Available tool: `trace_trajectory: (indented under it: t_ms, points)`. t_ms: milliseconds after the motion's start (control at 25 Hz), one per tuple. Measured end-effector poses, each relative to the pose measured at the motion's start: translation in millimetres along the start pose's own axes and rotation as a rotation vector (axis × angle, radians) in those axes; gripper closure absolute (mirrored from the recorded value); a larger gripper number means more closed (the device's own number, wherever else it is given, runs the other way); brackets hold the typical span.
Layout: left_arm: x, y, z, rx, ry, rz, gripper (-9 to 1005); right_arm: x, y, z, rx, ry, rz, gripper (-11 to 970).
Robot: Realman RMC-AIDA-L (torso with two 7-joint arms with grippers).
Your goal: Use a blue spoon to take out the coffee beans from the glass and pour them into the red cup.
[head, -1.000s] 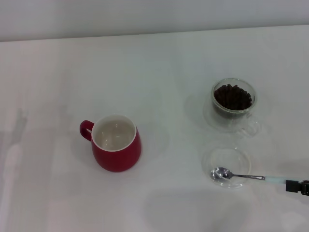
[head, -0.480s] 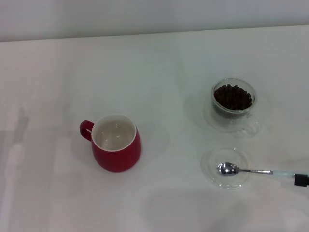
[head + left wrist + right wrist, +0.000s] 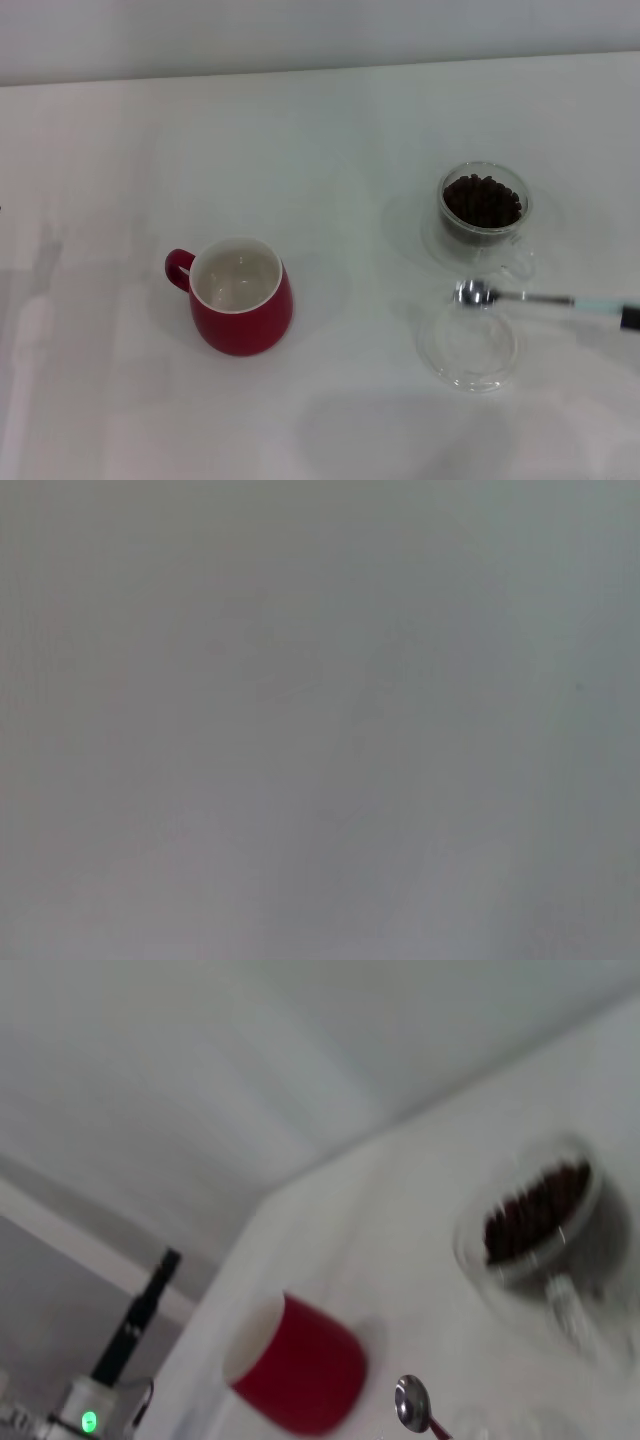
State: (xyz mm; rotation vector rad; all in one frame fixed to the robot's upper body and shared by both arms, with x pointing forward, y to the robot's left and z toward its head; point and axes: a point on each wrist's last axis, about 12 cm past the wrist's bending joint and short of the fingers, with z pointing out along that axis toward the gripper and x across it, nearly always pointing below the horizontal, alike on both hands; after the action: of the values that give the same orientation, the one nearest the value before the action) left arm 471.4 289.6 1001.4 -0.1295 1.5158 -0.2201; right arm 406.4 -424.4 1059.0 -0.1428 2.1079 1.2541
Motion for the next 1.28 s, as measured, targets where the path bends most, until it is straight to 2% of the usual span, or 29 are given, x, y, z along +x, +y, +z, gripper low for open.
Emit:
trace_trajectory:
  t_ms: [200, 360, 680, 840, 1080, 1280]
  points:
    - [-1, -0.7, 1, 0.003, -0.004, -0.002, 104, -22, 0.6, 5, -0.018, -0.055, -0.074, 816]
    - [-2, -1.5, 4, 0.009, -0.009, -0.001, 104, -49, 3.7, 9, -0.04, -0.095, -0.173, 815]
    - [-4, -2.2, 8, 0.012, -0.018, -0.001, 105, -90, 6.0, 9, 0.003, -0.111, -0.333, 815]
    - [-5, -2.1, 10, 0.011, -0.023, 0.0, 105, -95, 5.4, 0, 0.06, -0.101, -0.408, 815]
    - [-6, -2.2, 12, 0.008, -0.028, -0.002, 105, -92, 7.1, -12, 0.103, -0.072, -0.453, 815]
    - [-6, -1.7, 12, 0.002, -0.03, -0.003, 105, -90, 9.8, -10, 0.128, -0.051, -0.489, 817]
